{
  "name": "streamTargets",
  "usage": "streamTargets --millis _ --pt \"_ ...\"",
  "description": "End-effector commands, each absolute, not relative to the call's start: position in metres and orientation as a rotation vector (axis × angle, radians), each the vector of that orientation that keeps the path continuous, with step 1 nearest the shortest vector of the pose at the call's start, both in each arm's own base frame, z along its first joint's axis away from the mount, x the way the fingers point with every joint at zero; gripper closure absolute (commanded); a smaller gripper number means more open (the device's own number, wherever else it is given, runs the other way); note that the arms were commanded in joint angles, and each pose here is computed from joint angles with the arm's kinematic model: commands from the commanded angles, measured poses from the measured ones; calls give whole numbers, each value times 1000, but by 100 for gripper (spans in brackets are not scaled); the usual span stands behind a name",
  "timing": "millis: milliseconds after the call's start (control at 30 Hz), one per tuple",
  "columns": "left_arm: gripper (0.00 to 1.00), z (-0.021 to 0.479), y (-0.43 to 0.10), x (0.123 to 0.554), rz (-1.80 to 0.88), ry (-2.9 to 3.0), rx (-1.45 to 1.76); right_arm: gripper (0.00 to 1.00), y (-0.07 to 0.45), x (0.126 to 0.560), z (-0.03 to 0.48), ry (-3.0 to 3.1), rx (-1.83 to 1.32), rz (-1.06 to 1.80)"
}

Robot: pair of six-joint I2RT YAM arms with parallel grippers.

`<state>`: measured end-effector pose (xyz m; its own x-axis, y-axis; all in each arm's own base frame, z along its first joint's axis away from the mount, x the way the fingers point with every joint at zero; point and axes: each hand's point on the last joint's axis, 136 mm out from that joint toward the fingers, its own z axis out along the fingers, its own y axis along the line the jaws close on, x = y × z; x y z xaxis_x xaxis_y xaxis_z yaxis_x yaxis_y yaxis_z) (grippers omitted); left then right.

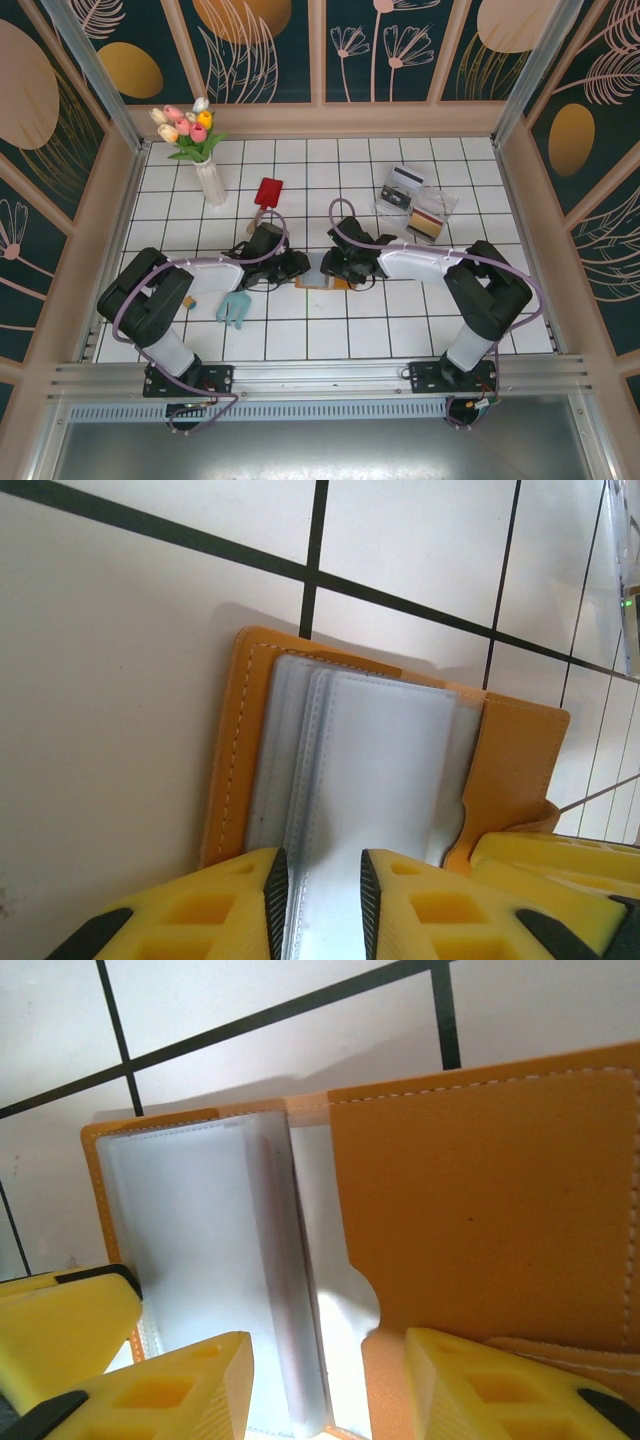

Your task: Take the credit cards out of the card holder

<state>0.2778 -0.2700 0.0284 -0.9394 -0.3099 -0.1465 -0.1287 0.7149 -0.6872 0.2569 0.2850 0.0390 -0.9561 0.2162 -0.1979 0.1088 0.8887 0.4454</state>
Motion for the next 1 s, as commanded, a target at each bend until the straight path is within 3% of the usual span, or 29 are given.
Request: streamTargets --millis 0,300,967 --pt "72 28 -276 277 -1071 2684 -321 56 284 253 29 2844 237 658" --pt "80 34 -279 277 -1081 2679 -281 66 282 248 12 2882 235 631" --pt "80 45 -293 276 -1216 2652 -241 66 292 250 29 2826 198 786"
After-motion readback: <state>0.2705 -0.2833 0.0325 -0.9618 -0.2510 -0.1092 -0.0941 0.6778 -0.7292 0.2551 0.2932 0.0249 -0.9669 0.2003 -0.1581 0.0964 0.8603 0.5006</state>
